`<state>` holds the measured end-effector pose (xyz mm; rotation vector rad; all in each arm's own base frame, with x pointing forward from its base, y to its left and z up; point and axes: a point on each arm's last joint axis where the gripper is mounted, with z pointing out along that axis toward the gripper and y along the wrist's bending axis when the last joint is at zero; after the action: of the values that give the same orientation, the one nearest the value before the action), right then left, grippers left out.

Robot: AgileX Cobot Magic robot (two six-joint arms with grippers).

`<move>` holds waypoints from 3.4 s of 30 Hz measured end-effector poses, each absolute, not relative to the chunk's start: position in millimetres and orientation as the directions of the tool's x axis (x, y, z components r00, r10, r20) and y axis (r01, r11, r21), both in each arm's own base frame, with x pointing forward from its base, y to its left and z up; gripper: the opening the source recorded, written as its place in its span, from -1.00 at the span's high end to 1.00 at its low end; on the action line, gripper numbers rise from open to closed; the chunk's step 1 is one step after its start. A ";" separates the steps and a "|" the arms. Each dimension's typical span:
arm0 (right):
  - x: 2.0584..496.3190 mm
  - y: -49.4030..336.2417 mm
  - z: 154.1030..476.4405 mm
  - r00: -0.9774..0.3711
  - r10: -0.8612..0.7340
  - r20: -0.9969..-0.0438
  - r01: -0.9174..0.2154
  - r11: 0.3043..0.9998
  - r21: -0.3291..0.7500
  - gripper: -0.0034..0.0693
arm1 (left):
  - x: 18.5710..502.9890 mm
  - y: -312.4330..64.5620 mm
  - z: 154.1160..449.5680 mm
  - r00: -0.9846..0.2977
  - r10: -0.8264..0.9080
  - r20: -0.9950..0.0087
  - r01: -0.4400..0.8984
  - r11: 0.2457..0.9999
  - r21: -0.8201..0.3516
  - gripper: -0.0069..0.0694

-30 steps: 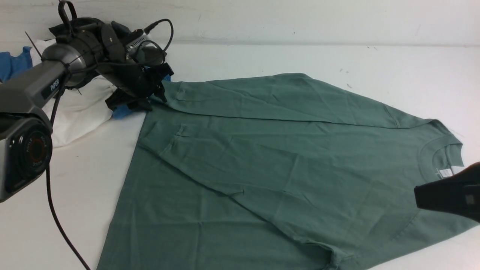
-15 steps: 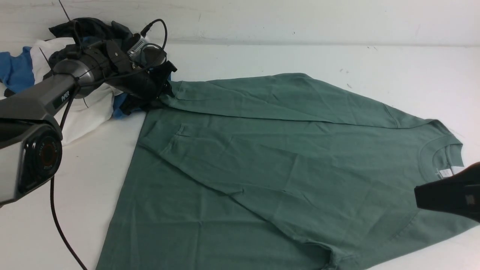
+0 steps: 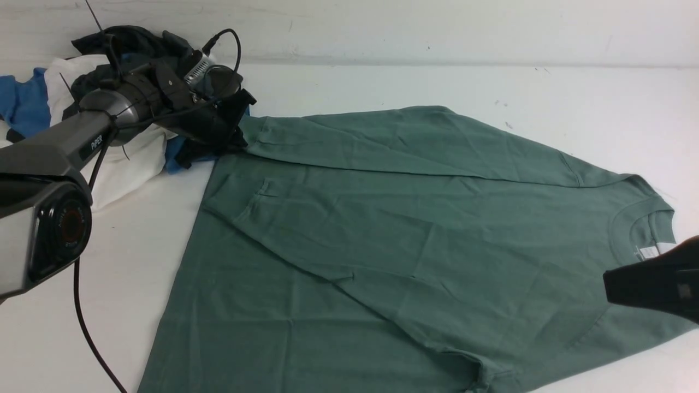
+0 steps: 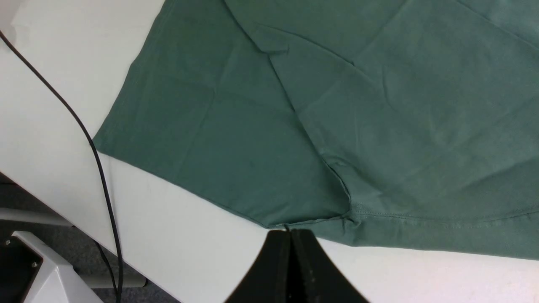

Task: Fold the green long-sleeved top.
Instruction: Use the left arm to clamp the cuff farthest from it, then use the left arm to drag and drop the cuff onto the cuff closest to the left arm, then use both arms simultaneously to clamp the lower edge of the clothing fabric

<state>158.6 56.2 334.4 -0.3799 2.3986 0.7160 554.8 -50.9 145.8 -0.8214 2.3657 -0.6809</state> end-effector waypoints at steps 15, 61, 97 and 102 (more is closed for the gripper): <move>158.6 56.2 334.4 -0.775 -0.103 -0.623 -0.427 0.813 0.397 0.95 | 512.8 -56.6 261.4 -0.820 -0.371 -0.436 -0.119 0.855 -0.505 0.81; 160.6 55.8 335.4 -0.744 -0.128 -0.656 -0.458 0.812 0.361 0.95 | 386.5 -123.3 267.0 -0.973 0.109 -0.201 0.100 0.993 0.058 0.79; 163.8 18.1 305.6 -0.919 -0.099 -0.381 -0.148 0.984 0.100 0.95 | 265.4 -81.3 230.4 -0.994 0.100 0.047 0.105 0.988 0.115 0.83; 168.3 18.0 300.8 -0.932 -0.092 -0.350 -0.136 0.985 0.105 0.95 | 228.1 -68.5 222.7 -0.992 0.081 0.093 0.092 0.988 0.128 0.83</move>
<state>168.3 18.0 300.8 -0.1646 2.7802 0.1809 228.1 -68.5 222.7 0.1401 3.2187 0.2131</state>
